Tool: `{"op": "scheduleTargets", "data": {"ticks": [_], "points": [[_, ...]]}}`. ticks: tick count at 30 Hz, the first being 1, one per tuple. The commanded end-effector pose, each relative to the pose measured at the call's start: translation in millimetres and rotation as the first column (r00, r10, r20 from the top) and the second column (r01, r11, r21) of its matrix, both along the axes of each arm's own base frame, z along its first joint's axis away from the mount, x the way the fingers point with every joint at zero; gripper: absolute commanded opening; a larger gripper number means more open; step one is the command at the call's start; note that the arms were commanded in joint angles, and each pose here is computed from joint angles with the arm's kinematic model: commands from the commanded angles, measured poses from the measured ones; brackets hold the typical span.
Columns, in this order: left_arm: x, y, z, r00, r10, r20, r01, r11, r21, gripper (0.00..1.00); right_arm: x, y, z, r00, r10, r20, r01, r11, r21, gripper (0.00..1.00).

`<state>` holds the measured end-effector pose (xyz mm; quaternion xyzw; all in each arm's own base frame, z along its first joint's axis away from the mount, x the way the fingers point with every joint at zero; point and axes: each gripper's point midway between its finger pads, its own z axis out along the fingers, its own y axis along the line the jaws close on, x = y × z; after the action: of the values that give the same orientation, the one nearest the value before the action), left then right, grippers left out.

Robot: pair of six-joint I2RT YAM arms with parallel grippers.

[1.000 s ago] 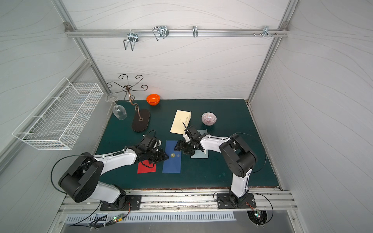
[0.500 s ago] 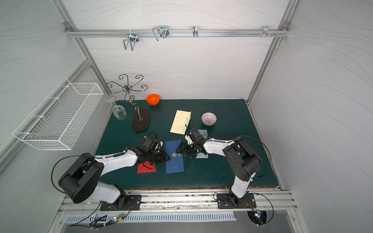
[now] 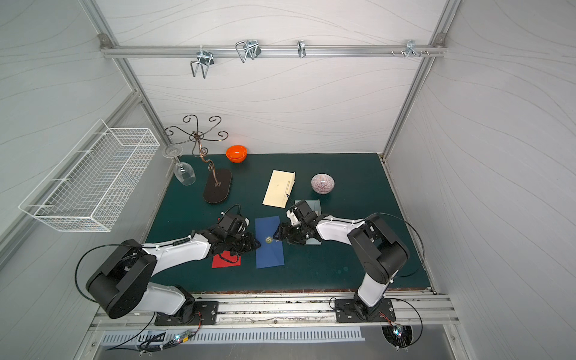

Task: Open the envelope
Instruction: Pick up the envelope from the center of the board.

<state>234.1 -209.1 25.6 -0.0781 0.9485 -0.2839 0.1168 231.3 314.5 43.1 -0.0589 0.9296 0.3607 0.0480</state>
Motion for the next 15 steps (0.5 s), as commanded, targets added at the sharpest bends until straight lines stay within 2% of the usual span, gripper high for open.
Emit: {"op": "scheduleTargets", "data": {"ticks": [1, 15], "points": [[14.0, -2.0, 17.0, 0.996, 0.03, 0.083, -0.029, 0.999, -0.021, 0.41, -15.5, -12.8, -16.0, 0.998, 0.011, -0.057, -0.015, 0.998, -0.068, 0.76], [22.2, 6.7, 28.2, 0.987, 0.086, 0.137, -0.08, 0.996, -0.044, 0.42, -14.0, -19.1, -19.2, 0.997, -0.01, -0.072, 0.004, 0.997, -0.076, 0.74]]}}
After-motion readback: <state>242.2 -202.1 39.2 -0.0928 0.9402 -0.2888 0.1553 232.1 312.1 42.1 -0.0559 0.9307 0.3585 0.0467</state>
